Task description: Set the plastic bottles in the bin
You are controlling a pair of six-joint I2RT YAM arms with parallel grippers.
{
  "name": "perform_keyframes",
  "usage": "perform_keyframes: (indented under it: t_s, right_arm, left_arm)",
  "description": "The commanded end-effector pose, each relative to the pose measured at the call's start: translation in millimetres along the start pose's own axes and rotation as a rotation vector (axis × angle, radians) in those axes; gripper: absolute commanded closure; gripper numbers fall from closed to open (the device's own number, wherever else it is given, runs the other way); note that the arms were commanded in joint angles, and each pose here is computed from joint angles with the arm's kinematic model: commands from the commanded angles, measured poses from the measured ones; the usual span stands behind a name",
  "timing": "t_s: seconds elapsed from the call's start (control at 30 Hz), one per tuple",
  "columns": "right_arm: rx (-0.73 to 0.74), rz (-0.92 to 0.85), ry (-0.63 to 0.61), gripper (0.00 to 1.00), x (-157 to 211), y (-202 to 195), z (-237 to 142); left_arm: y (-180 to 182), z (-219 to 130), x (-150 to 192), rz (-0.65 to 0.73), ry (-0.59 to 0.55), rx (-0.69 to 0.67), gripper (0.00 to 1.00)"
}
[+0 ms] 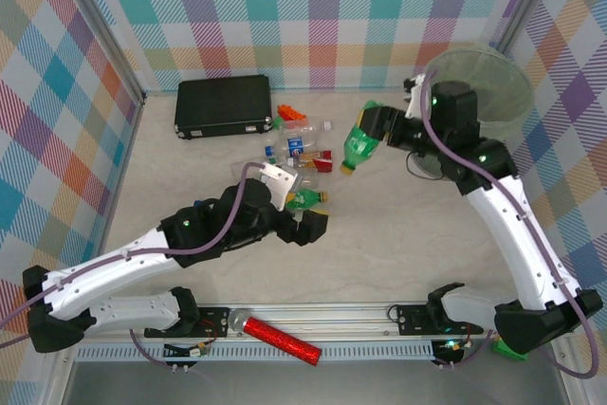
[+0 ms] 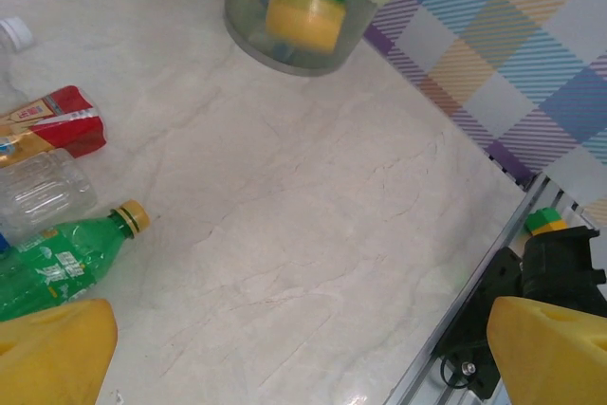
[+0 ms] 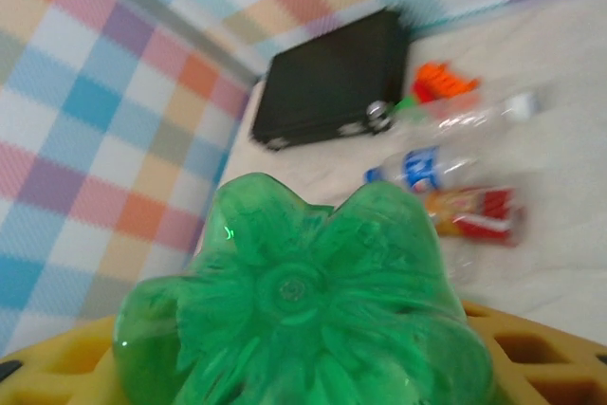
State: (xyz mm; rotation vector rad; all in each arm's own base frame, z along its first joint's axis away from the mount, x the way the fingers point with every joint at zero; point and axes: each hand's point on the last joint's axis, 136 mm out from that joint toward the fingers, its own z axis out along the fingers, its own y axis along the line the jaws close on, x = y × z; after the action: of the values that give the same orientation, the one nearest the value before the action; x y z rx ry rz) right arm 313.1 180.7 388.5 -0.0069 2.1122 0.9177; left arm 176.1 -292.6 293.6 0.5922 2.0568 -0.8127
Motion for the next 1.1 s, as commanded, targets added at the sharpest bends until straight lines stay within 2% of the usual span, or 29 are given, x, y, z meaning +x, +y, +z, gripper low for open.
perform_keyframes:
  t_s: [0.0,0.3,0.6,0.83,1.07]
  right_arm:
    - [0.178,-0.072,-0.081,0.42,-31,-25,-17]
    - [0.441,-0.091,-0.380,0.44,-125,-65,-72]
    - [0.740,-0.231,-0.554,0.42,-188,-108,-88]
    - [0.883,-0.229,-0.521,0.42,-205,-169,-56]
    - [0.875,-0.146,-0.436,0.41,-200,-208,-21]
  left_arm:
    - [7,-3,12,-0.027,0.012,-0.019,0.00]
    - [4,-7,23,-0.065,-0.004,0.044,0.00]
    - [1,-8,29,-0.075,0.001,0.076,0.00]
    - [5,-16,28,-0.079,-0.012,0.062,0.00]
    - [15,-25,31,-0.089,-0.027,0.028,0.00]
